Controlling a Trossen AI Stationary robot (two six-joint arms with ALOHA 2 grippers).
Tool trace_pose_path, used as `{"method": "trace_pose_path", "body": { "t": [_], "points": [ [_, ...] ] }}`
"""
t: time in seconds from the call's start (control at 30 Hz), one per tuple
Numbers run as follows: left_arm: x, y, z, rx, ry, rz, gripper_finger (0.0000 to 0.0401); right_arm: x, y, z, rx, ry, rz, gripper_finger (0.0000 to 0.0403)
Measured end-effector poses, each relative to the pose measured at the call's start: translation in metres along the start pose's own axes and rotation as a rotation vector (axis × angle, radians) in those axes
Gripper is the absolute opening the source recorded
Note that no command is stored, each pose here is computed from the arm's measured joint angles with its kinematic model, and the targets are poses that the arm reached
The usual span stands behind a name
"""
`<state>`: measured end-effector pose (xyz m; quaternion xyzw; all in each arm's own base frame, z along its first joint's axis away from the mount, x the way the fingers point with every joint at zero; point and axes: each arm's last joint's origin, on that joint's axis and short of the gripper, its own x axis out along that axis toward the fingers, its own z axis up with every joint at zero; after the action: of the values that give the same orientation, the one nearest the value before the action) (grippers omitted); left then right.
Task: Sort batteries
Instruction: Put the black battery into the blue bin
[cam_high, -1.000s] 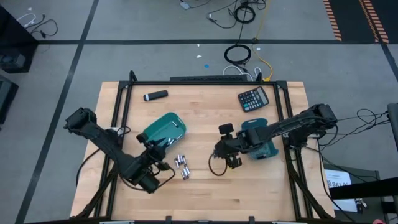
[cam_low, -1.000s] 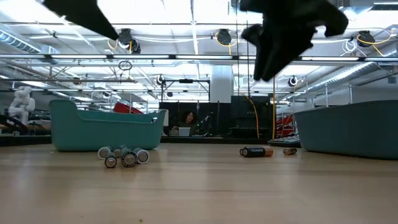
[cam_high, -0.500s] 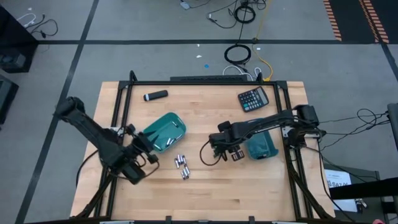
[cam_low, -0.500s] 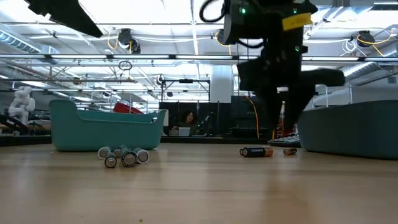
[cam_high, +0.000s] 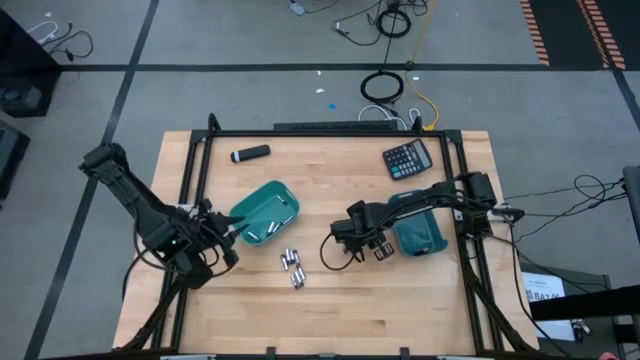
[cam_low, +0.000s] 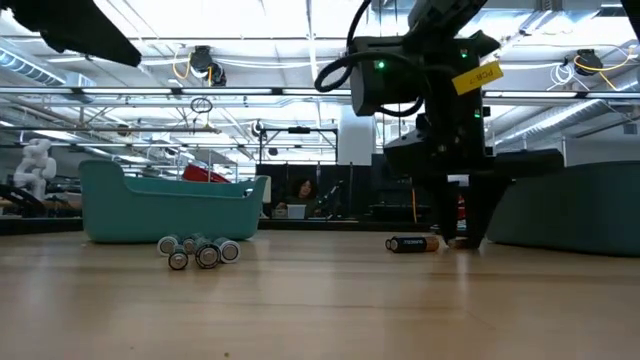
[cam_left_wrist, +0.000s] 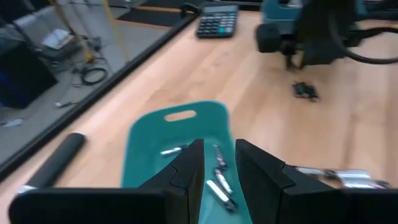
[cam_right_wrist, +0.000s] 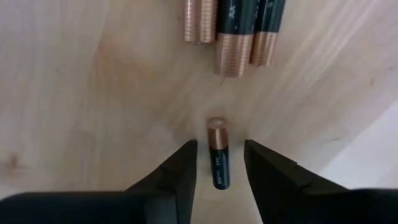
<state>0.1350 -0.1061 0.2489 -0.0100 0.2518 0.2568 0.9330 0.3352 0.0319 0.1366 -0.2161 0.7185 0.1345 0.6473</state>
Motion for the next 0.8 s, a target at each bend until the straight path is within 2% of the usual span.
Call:
{"method": "trace_pose_path", "body": {
  "t": [0.27, 0.4, 0.57, 0.8],
  "points": [
    [-0.008, -0.004, 0.008, 0.041, -0.034, -0.11, 0.0102, 0.009, 0.0, 0.004, -0.017, 0.002, 0.002, 0.0121],
    [-0.009, -0.002, 0.01, 0.037, -0.075, -0.078, 0.0102, 0.009, 0.0, 0.004, -0.002, 0.003, 0.009, 0.0093],
    [-0.008, 0.0, 0.012, 0.035, -0.148, -0.012, 0.0102, 0.009, 0.001, 0.004, 0.042, 0.007, 0.014, 0.0017],
    [-0.008, 0.001, 0.013, 0.022, -0.185, 0.018, 0.0102, -0.001, 0.0, 0.002, 0.089, -0.015, 0.001, 0.0006]
  ]
}}
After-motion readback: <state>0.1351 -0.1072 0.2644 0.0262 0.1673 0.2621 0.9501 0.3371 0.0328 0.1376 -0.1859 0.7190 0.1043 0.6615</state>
